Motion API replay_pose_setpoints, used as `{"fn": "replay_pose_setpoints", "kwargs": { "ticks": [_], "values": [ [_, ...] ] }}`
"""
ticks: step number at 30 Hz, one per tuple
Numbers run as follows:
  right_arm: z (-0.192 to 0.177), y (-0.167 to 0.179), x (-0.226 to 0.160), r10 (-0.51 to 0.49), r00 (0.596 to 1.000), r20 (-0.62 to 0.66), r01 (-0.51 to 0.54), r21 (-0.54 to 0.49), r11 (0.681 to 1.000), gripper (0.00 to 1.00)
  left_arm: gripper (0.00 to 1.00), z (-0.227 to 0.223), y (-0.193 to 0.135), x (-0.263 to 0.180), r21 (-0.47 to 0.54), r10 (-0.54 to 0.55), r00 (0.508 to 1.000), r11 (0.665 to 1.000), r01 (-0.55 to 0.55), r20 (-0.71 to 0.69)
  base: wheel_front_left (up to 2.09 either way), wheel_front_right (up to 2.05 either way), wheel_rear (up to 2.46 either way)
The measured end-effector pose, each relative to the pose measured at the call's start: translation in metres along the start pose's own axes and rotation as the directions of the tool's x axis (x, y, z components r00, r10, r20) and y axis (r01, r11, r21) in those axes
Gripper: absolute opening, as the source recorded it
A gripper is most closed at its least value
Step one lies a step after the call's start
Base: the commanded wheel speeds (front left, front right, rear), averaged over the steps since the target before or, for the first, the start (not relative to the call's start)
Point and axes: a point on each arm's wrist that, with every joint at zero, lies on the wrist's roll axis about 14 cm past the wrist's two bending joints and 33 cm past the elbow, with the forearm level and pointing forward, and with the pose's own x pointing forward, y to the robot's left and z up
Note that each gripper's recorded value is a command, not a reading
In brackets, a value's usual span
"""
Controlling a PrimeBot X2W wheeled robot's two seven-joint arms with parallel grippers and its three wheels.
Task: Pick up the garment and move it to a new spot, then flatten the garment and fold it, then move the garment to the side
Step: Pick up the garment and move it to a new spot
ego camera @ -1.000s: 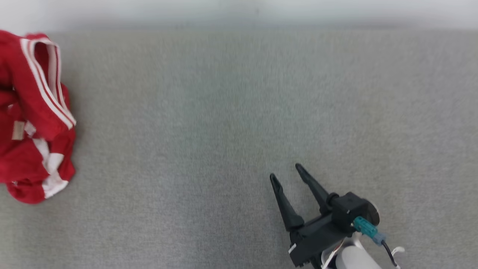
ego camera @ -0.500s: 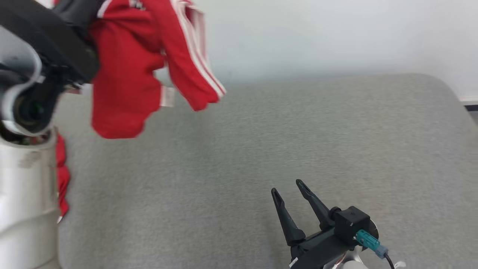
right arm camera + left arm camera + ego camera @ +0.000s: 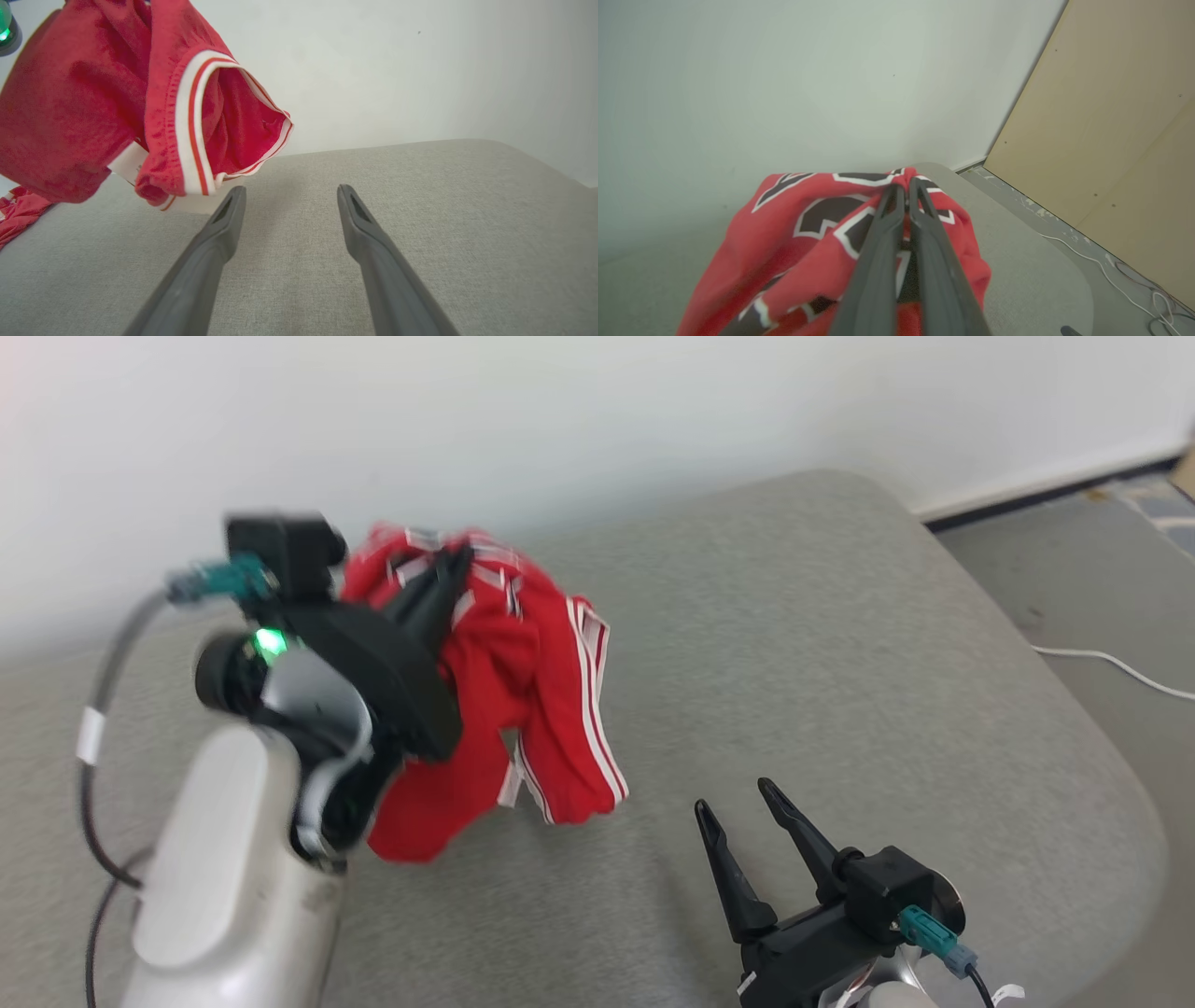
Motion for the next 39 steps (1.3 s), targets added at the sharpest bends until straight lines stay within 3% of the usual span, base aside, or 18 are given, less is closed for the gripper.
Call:
{"fn": "replay_pose_setpoints", "kwargs": {
  "ticks": [6,8,12,23,29,33,39],
  "values": [
    [0.002,-0.024,-0.014,-0.08,0.997,0.001,0.08,-0.013,0.997,1.0,0.0,-0.074,0.007,0.012,-0.027,0.056,0.995,0.998,-0.058,-0.081,0.0,0.0,0.0],
    [0.0,-0.032,-0.018,-0.107,0.994,-0.005,0.107,-0.017,0.994,1.0,1.0,-0.102,0.009,0.011,-0.016,0.076,0.991,0.997,-0.078,-0.112,0.0,0.0,0.0],
    [-0.006,-0.041,-0.021,-0.139,0.99,-0.03,0.138,-0.023,0.99,1.0,1.0,-0.135,0.013,0.004,0.009,0.101,0.99,0.995,-0.101,-0.101,0.0,0.0,0.0],
    [-0.019,-0.032,-0.015,-0.109,0.992,-0.062,0.109,-0.013,0.994,1.0,1.0,-0.113,0.046,-0.054,0.034,0.252,0.96,0.966,-0.258,0.12,0.0,0.0,0.0],
    [-0.013,-0.011,0.0,-0.039,0.998,-0.044,0.038,-0.009,0.999,1.0,1.0,-0.08,0.088,-0.12,0.037,0.421,0.876,0.897,-0.441,0.236,0.0,0.0,0.0],
    [-0.012,-0.001,0.006,-0.007,0.999,-0.039,0.007,-0.001,1.0,1.0,1.0,-0.074,0.109,-0.172,0.052,0.525,0.807,0.829,-0.557,0.271,0.0,0.0,0.0],
    [-0.016,-0.002,0.005,-0.014,0.999,-0.046,0.016,0.028,0.999,1.0,1.0,-0.084,0.116,-0.229,0.061,0.614,0.743,0.759,-0.649,0.265,0.0,0.0,0.0]
  ]
}}
